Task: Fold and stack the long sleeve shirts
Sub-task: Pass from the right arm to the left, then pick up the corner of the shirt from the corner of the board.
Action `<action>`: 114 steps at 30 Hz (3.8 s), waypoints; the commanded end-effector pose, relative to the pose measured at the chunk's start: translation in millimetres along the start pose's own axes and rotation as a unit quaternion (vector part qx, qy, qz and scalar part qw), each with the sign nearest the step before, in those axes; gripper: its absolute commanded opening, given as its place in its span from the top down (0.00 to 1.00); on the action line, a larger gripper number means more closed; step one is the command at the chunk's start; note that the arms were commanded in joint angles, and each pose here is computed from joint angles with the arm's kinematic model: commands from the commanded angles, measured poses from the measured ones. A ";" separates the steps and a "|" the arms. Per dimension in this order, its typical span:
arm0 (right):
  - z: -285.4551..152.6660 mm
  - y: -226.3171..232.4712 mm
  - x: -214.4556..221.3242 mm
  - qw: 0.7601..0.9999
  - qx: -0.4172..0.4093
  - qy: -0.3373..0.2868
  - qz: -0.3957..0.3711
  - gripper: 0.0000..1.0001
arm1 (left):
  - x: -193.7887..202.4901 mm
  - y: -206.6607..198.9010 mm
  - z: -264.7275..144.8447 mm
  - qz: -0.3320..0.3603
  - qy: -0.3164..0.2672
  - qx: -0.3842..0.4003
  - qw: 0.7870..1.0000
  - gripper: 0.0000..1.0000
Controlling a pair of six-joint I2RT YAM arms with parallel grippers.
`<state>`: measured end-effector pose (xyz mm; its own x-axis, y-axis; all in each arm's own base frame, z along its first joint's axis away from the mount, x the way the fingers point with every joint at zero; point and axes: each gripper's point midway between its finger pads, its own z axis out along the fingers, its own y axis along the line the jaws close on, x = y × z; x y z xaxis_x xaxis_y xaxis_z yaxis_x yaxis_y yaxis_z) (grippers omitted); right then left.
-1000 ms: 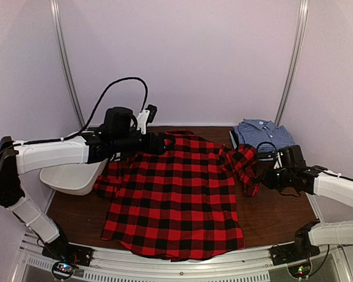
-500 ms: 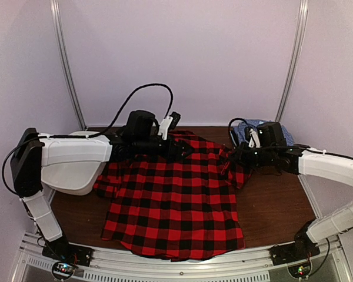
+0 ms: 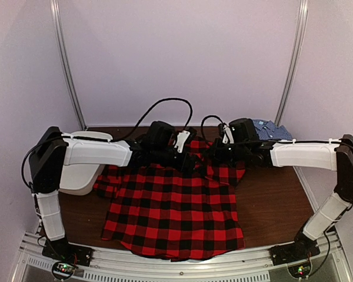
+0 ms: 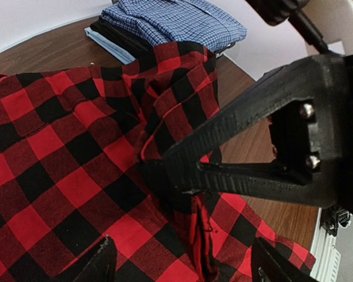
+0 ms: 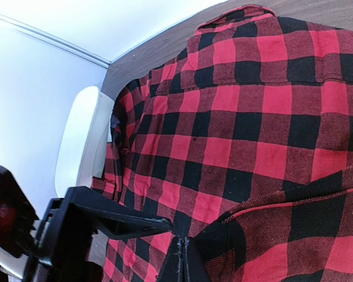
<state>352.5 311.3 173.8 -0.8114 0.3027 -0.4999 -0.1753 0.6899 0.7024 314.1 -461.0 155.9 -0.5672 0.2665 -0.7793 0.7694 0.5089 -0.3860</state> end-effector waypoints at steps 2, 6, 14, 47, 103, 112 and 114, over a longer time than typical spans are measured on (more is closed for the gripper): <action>3.8 27.2 -11.6 0.999 -0.035 -0.019 -0.001 1.00 | -10.5 2.2 11.0 0.008 -0.012 -0.012 1.000 0.23; 3.9 28.7 -8.9 0.999 -0.036 -0.017 0.000 1.00 | -13.6 2.8 17.9 0.002 -0.014 -0.009 1.000 0.31; 0.9 27.5 -9.4 0.999 -0.032 -0.024 -0.002 1.00 | -14.8 0.2 33.5 -0.003 -0.005 0.010 1.000 0.64; -164.4 -25.6 -109.1 0.929 0.184 -0.302 -0.111 0.58 | -93.2 25.9 -49.6 -0.023 -0.094 -0.105 0.990 1.00; -121.8 -142.2 156.8 0.968 0.227 0.111 -0.001 0.41 | -103.8 106.7 -142.5 -0.119 -0.100 -0.224 0.962 1.00; -143.2 -142.7 215.3 0.958 0.214 0.189 0.030 0.50 | -104.2 106.5 -143.4 -0.116 -0.100 -0.223 0.963 1.00; -145.4 -139.5 224.3 0.957 0.207 0.201 0.033 0.51 | -105.4 106.5 -143.8 -0.116 -0.102 -0.223 0.963 1.00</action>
<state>138.7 187.6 46.3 -0.9564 0.1336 -0.2596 0.0142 0.9093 0.4159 413.5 -319.7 243.6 -0.6461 -0.0103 -0.7632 0.3821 0.8612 -0.3351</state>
